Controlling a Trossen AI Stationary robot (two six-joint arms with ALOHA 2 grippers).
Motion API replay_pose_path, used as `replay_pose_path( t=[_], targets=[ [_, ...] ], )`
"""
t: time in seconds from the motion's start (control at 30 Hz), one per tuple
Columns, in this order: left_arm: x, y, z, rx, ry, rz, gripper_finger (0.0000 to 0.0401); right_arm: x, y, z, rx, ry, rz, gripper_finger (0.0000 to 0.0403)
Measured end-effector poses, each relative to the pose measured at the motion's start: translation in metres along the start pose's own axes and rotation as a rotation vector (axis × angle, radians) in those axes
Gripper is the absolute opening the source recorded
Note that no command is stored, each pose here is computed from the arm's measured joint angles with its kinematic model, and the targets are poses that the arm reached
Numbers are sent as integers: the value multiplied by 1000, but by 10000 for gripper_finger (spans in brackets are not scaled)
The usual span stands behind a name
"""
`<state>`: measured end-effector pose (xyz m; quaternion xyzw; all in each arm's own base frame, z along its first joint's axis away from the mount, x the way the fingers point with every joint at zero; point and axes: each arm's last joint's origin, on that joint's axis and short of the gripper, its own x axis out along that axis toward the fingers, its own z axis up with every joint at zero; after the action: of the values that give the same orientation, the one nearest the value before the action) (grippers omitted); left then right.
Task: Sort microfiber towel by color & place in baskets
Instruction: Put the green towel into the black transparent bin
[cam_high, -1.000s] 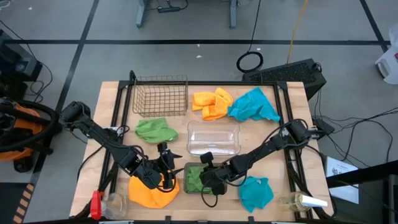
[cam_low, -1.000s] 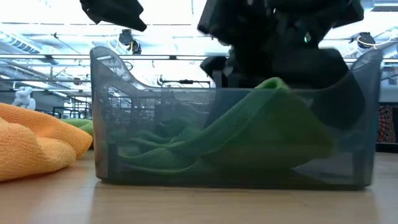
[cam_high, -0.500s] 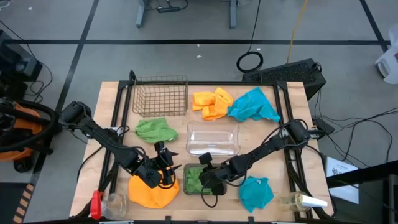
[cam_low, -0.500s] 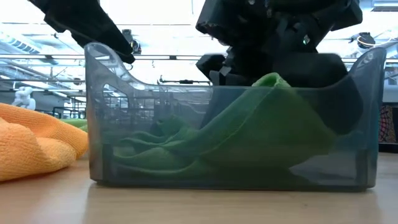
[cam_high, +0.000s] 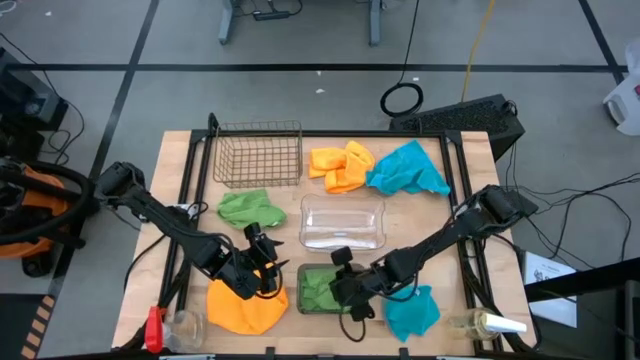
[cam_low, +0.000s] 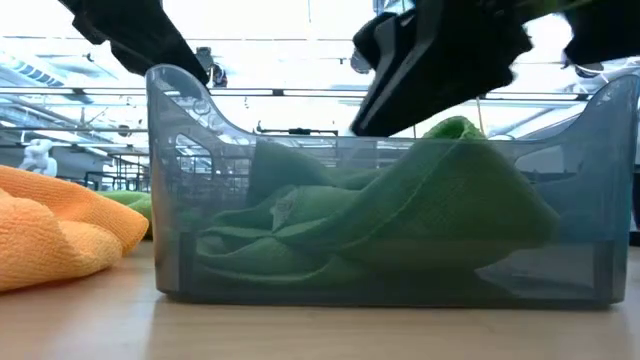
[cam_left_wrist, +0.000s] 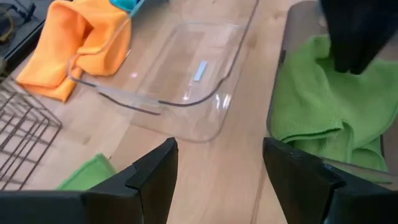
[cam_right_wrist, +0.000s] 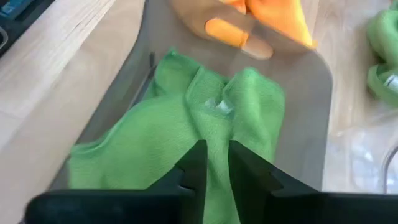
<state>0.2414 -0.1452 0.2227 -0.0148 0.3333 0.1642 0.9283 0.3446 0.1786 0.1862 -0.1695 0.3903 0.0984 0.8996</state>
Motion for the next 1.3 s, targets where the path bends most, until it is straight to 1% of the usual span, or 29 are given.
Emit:
replay_pose_path(
  t=[0.13,0.27,0.33,0.47,0.6,0.7,0.77,0.87,0.93,1.1,1.2,1.3],
  targets=[
    [-7,6,7,-57,21,11,240,-11,8,0,31,12,-25,80],
    [-9,11,8,-79,96,-15,240,-23,15,-3,44,48,-49,90],
    [-8,13,8,-111,127,-26,240,-33,18,-1,61,32,-65,91],
    [-8,19,2,-145,230,-5,240,-55,21,5,81,-18,-110,91],
    [-9,27,-6,-153,314,58,240,-68,22,8,92,-57,-130,91],
    [-11,33,-11,-120,364,118,240,-69,22,9,103,-61,-134,91],
    [-11,40,-13,-85,388,178,240,-68,22,8,115,-58,-147,91],
    [-10,55,-13,-35,399,299,240,-67,22,8,131,-60,-151,91],
    [-4,65,-13,-16,426,348,240,-67,22,9,134,-65,-151,91],
    [17,88,-23,-10,549,378,240,-67,22,10,145,-80,-148,91],
    [24,96,-31,-30,633,381,240,-67,22,10,156,-76,-148,91],
    [26,100,-35,-45,657,387,240,-67,23,9,154,-74,-146,91]
  ],
)
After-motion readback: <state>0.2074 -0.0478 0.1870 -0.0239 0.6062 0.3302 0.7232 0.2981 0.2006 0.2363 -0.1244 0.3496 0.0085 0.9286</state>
